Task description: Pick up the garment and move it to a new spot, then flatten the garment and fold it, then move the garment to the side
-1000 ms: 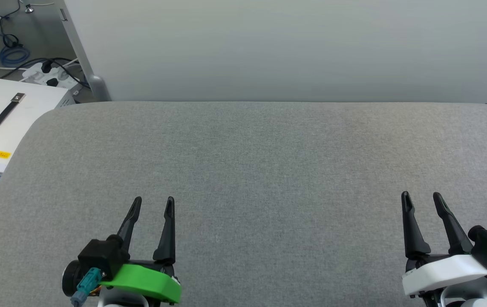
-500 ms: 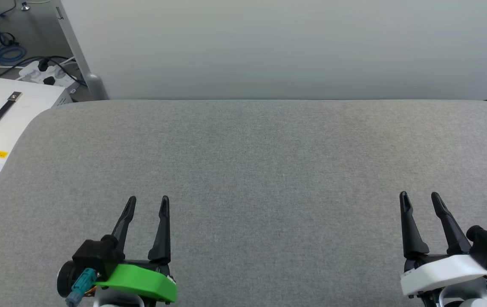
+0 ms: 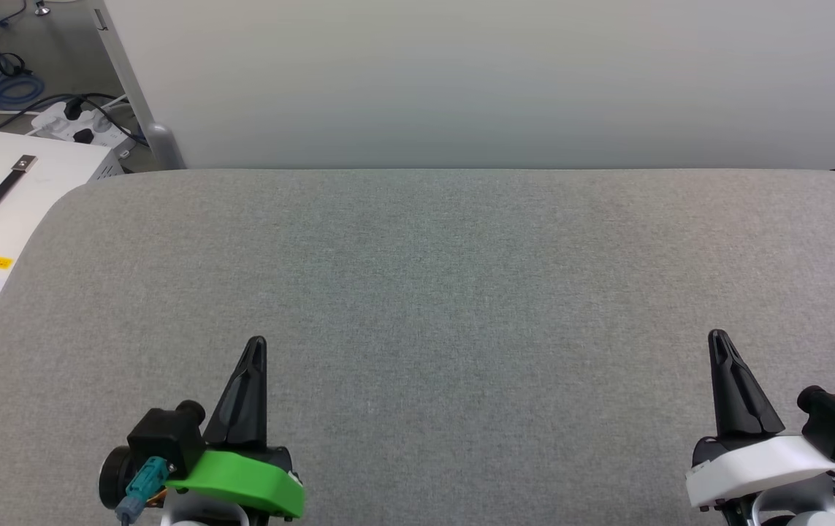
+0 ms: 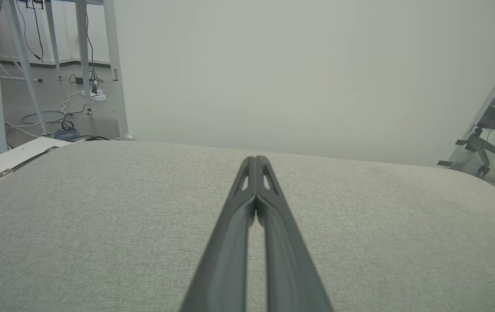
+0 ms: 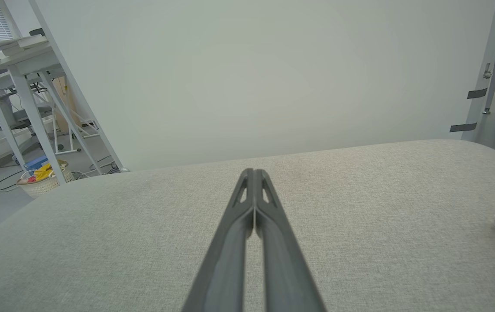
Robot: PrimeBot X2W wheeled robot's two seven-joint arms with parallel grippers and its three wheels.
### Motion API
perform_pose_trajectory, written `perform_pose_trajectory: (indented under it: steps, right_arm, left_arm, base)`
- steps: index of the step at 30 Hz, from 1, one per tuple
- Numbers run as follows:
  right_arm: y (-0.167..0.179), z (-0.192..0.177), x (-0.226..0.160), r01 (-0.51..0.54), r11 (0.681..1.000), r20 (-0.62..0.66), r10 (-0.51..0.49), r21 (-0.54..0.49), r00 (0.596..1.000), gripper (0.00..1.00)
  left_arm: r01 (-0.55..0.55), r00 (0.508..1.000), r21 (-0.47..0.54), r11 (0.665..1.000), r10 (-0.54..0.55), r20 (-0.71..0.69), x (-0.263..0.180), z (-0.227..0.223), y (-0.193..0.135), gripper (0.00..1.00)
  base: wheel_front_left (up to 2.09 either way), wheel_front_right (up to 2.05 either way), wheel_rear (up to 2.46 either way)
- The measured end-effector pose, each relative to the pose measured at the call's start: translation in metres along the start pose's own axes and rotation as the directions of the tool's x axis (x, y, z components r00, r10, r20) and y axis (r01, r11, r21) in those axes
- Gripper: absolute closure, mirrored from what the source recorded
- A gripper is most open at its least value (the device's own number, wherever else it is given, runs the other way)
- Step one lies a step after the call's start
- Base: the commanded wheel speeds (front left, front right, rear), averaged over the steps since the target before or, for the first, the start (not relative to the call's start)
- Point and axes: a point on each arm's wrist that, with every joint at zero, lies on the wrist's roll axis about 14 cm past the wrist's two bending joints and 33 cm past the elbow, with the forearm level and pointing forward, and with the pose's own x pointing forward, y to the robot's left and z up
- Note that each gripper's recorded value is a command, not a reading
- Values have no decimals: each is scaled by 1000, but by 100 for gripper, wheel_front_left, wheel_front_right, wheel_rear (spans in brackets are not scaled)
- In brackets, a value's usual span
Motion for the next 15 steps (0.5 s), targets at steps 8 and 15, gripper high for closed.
perform_pose_trajectory:
  steps: [8,15]
  right_arm:
    - [0,-2,0,-2,1000,-13,2,-16,1000,100]
    - [0,-3,0,-5,999,-25,4,-35,1000,100]
  left_arm:
    - [-5,1000,13,1000,5,-13,1,-1,1,100]
    - [-11,1000,25,1000,12,-24,1,-2,2,100]
  base:
    - [0,0,0]
    - [0,0,0]
